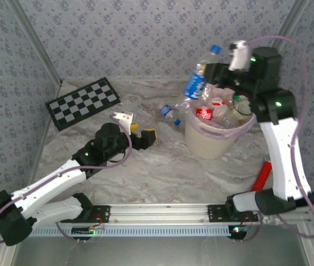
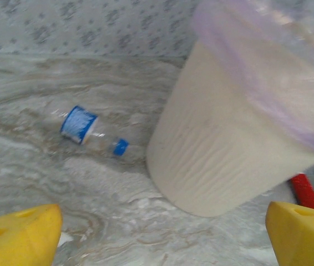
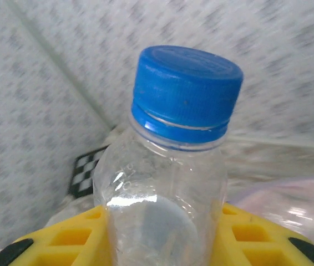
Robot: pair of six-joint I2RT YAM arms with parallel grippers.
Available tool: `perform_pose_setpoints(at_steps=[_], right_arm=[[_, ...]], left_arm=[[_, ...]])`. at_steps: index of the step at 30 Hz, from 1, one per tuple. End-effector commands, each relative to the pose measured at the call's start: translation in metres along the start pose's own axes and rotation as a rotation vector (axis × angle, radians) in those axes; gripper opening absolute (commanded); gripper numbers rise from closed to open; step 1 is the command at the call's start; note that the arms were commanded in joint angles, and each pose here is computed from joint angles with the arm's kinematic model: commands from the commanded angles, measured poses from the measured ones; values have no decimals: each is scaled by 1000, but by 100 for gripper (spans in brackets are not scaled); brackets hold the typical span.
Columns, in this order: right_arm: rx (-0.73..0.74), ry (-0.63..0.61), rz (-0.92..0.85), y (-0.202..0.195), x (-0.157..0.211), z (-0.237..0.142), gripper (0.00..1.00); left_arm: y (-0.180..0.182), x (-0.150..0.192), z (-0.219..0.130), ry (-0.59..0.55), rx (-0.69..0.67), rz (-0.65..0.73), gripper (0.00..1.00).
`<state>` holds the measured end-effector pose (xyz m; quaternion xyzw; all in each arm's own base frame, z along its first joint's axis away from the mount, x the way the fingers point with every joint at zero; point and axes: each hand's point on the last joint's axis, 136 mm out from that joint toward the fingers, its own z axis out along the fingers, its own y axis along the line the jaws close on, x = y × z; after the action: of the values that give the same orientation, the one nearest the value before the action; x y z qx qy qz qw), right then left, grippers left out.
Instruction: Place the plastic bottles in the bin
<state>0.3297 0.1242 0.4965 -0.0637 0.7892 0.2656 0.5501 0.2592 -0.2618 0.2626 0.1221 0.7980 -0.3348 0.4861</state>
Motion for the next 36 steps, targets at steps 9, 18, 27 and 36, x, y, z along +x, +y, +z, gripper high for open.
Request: perform_pose_setpoints(at_steps=[9,18,27,36], right_arm=[[419,84,-33,-100,27,-45,33],[440,334,-36,-133,76,8,32],[443,545,-5,-146,149,48,31],[434,670,81,-152,197,66,41]], left_arm=[[43,39,60,223,-216,-131,95],[54,49,56,244,-266,-164,95],[68,41,61,245,-337,-236,94],[85,33,99,264,-457,-292,97]])
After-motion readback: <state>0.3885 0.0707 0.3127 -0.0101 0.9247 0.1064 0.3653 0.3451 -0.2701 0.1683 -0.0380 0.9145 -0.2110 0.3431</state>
